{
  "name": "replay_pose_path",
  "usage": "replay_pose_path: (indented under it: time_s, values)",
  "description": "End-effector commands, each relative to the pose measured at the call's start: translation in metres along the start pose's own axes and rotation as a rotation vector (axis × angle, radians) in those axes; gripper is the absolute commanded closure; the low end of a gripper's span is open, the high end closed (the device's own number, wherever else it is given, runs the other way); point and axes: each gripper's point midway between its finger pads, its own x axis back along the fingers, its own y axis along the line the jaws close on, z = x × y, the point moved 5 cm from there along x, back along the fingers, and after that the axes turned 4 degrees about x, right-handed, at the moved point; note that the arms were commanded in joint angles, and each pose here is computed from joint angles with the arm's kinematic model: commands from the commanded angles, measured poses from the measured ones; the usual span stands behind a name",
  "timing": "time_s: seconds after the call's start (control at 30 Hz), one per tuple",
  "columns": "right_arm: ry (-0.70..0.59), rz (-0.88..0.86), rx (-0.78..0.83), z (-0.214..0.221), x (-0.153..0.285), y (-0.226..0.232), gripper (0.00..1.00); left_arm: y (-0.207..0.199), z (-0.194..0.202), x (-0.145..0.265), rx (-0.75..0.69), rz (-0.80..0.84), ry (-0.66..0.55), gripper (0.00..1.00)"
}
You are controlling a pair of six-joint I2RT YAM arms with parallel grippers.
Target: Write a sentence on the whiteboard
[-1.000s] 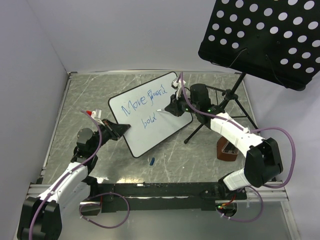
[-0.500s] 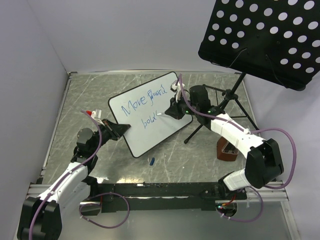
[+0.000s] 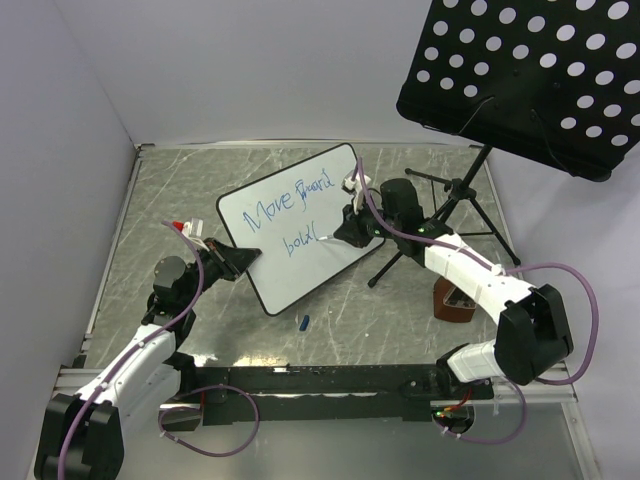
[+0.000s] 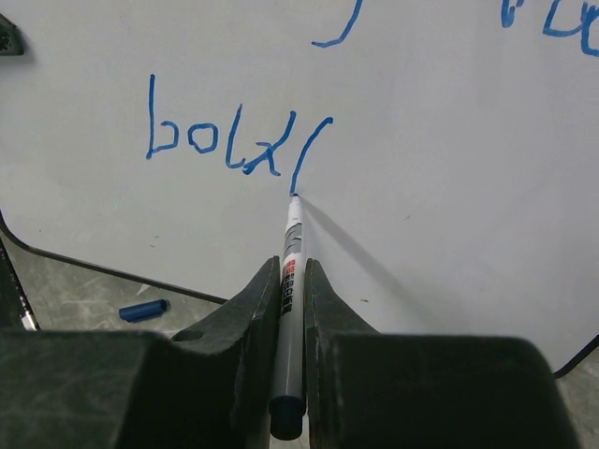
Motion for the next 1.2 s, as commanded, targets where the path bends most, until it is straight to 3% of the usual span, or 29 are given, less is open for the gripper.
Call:
replay_pose_path:
  time_s: [0.0, 1.17]
  values:
    - [-0.113, 0.047, 0.061, -0.042, 0.016, -0.005, 1.00, -0.025, -0.010, 0.001, -0.099, 0.131, -0.028, 0.99]
    - [-0.109, 0.016, 0.075, -0.037, -0.003, -0.017, 1.00, -0.026, -0.010, 0.001, -0.099, 0.138, -0.028, 0.99]
